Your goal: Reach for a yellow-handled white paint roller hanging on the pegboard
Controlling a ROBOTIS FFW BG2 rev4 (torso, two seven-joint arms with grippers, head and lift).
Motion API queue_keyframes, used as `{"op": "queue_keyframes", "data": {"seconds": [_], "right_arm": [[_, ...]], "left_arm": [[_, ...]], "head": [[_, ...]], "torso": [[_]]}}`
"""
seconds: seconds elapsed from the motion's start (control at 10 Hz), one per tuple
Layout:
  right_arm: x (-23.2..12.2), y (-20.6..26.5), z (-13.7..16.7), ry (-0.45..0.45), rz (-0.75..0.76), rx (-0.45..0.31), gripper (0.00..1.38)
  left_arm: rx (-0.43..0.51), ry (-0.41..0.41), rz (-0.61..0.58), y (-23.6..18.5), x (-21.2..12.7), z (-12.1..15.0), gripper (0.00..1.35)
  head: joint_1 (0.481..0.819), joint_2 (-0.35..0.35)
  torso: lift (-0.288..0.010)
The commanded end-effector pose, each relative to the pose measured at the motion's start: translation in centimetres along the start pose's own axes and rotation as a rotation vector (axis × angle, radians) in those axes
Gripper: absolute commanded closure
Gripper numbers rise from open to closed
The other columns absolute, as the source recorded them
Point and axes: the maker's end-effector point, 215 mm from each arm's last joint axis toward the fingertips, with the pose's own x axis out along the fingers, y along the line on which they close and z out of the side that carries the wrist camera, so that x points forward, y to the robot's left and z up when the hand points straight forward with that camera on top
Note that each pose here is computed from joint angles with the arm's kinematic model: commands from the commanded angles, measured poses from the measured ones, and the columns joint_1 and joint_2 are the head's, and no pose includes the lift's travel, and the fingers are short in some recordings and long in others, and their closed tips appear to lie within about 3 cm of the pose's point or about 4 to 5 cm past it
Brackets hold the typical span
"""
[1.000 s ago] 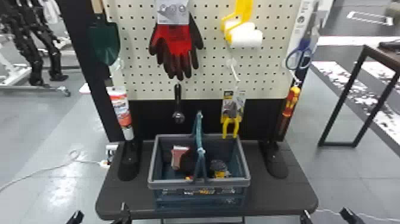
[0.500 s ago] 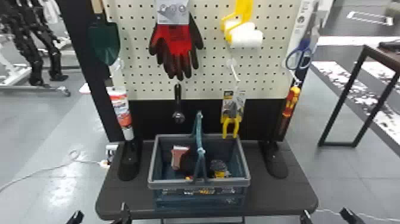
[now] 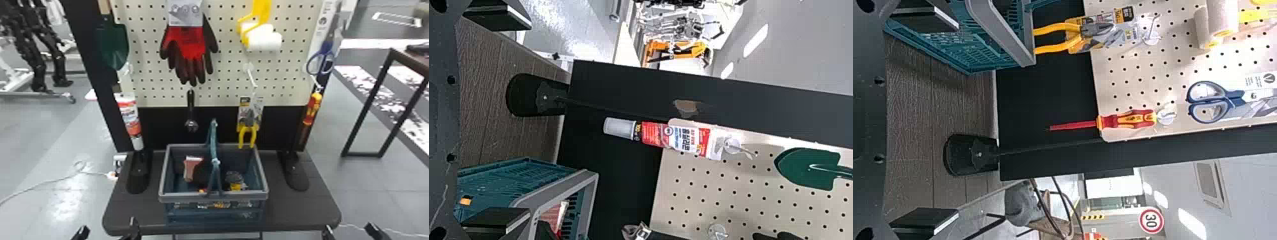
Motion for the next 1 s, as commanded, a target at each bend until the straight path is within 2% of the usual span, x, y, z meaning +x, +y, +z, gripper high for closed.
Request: {"op": "queue_keyframes", "data": {"seconds": [0.0,0.9], "right_arm": [[0.01,0.13,-0.05,-0.001,-0.002,0.005,0.0],[0.01,0.13,-0.05,-0.001,-0.002,0.005,0.0]], "left_arm": [[0.0,0.0,0.0,0.0,0.0,0.0,0.0],[0.0,0.0,0.0,0.0,0.0,0.0,0.0]], "head": [[0.549,0.0],[0.549,0.0]], "torso": [[-0.1],[-0.1]]}}
